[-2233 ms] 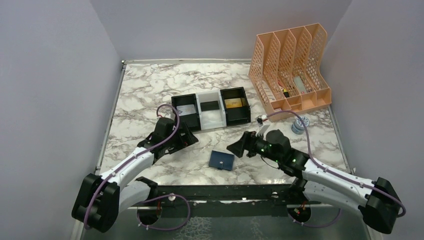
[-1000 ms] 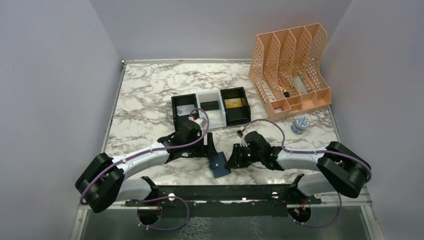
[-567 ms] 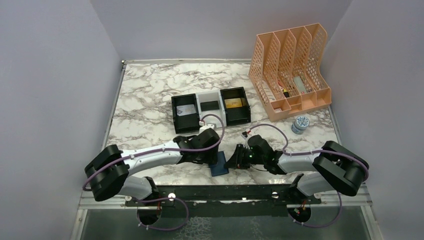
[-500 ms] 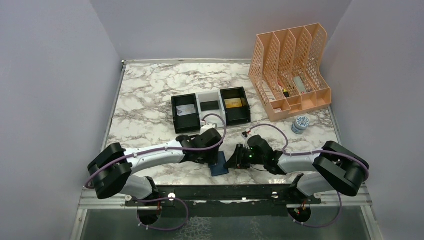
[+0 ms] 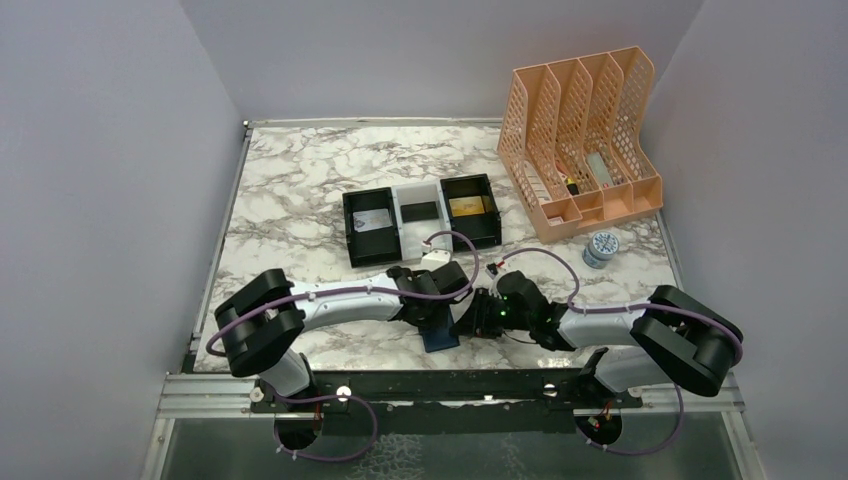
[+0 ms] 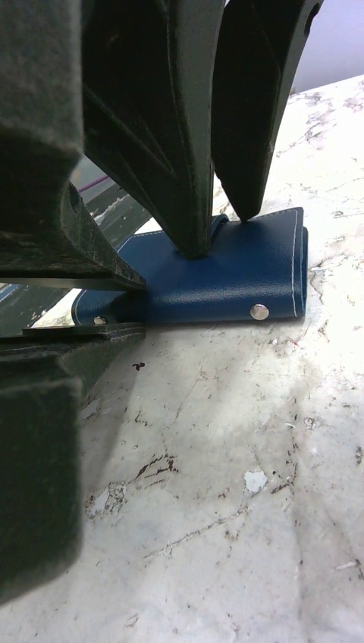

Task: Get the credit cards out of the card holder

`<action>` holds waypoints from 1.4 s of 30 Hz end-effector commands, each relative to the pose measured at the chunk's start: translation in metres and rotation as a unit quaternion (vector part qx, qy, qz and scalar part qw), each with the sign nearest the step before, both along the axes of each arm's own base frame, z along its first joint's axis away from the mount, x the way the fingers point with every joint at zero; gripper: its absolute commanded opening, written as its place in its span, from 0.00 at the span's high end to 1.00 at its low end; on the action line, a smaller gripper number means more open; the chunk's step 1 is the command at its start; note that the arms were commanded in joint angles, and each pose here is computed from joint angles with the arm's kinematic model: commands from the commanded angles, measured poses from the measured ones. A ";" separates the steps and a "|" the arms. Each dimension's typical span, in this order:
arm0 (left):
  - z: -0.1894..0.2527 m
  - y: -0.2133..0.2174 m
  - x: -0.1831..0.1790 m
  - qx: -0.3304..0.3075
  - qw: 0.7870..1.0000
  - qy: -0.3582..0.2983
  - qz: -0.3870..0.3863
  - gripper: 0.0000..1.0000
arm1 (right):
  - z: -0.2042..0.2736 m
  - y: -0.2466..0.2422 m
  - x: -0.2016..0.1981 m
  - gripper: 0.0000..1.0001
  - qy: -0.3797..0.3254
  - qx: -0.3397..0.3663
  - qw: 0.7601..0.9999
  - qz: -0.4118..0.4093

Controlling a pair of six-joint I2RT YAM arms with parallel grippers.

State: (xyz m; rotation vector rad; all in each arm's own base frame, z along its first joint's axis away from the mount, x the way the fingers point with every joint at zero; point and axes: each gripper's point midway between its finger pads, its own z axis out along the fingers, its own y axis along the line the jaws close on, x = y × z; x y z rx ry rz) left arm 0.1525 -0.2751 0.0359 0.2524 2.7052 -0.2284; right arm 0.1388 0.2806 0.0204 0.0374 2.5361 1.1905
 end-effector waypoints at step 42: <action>0.007 0.003 -0.017 0.012 0.998 -0.021 -0.050 0.75 | -0.016 -0.002 0.002 0.99 -0.002 -0.028 1.000 0.008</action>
